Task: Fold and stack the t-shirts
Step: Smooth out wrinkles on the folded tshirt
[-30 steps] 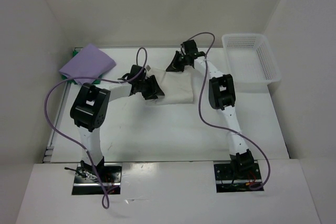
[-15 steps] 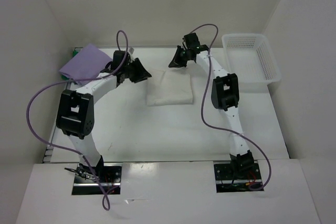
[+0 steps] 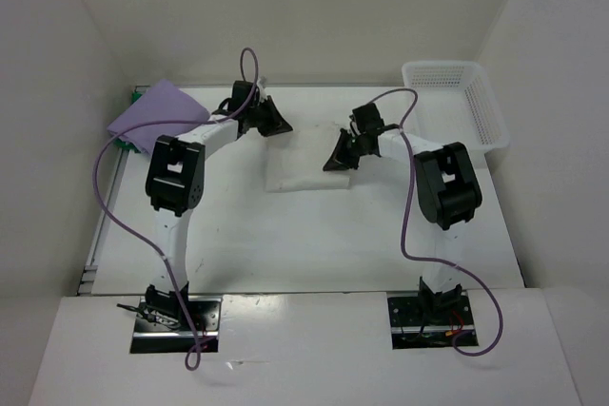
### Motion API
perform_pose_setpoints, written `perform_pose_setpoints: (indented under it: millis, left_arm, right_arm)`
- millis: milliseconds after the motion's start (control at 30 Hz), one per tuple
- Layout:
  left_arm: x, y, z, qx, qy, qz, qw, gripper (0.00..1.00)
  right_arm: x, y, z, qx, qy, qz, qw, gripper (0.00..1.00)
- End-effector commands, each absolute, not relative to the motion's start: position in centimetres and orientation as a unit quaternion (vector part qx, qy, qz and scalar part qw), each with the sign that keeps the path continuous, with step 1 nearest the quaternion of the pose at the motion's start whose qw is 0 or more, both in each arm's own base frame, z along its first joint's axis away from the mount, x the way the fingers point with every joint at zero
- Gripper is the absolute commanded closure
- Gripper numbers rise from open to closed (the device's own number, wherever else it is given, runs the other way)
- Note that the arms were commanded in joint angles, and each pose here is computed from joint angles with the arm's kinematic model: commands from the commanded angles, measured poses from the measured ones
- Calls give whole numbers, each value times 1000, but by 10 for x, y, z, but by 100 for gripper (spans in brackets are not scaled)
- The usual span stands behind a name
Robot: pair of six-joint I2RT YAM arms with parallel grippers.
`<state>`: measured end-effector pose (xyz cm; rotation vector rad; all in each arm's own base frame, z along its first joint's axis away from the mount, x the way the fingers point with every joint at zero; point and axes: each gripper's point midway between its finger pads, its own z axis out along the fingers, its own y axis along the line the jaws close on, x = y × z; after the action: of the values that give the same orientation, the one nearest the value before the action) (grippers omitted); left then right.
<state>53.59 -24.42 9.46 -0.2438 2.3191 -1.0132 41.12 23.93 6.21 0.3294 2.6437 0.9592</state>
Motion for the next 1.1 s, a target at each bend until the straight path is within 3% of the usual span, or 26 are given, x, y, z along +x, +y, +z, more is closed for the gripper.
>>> perform_pose_setpoints:
  millis: [0, 267, 333, 367, 400, 500, 533, 633, 667, 800, 1067]
  left_arm:
    - [547, -238, 77, -109, 875, -369, 295, 94]
    - [554, -163, 23, -173, 891, -301, 293, 89]
    - [557, -145, 31, -184, 884, -299, 307, 82]
    - [558, -148, 51, -175, 876, -311, 323, 76]
    - [561, -144, 65, -173, 869, -318, 336, 61]
    - [561, -148, 124, -142, 845, -343, 386, 40]
    - [557, -147, 153, -135, 834, -348, 406, 29]
    - [538, -136, 169, -130, 837, -320, 425, 15]
    - [533, -132, 167, -130, 839, -309, 429, 11]
    - [489, -136, 121, -125, 867, -313, 367, 9]
    - [456, -151, 54, -106, 890, -345, 280, 8]
  right_arm:
    - [416, 226, 55, 125, 916, 337, 178, 100]
    - [405, 206, 40, 152, 915, 335, 165, 100]
    - [403, 206, 40, 152, 915, 335, 164, 100]
    - [403, 206, 40, 152, 915, 335, 164, 100]
    - [403, 206, 40, 152, 915, 335, 164, 100]
    - [406, 208, 56, 147, 912, 342, 171, 100]
    - [409, 207, 62, 148, 912, 339, 177, 99]
    - [412, 206, 90, 142, 905, 346, 205, 88]
    - [415, 207, 101, 138, 901, 350, 217, 80]
    - [412, 208, 137, 136, 887, 369, 241, 61]
    - [387, 201, 213, 122, 858, 395, 304, 46]
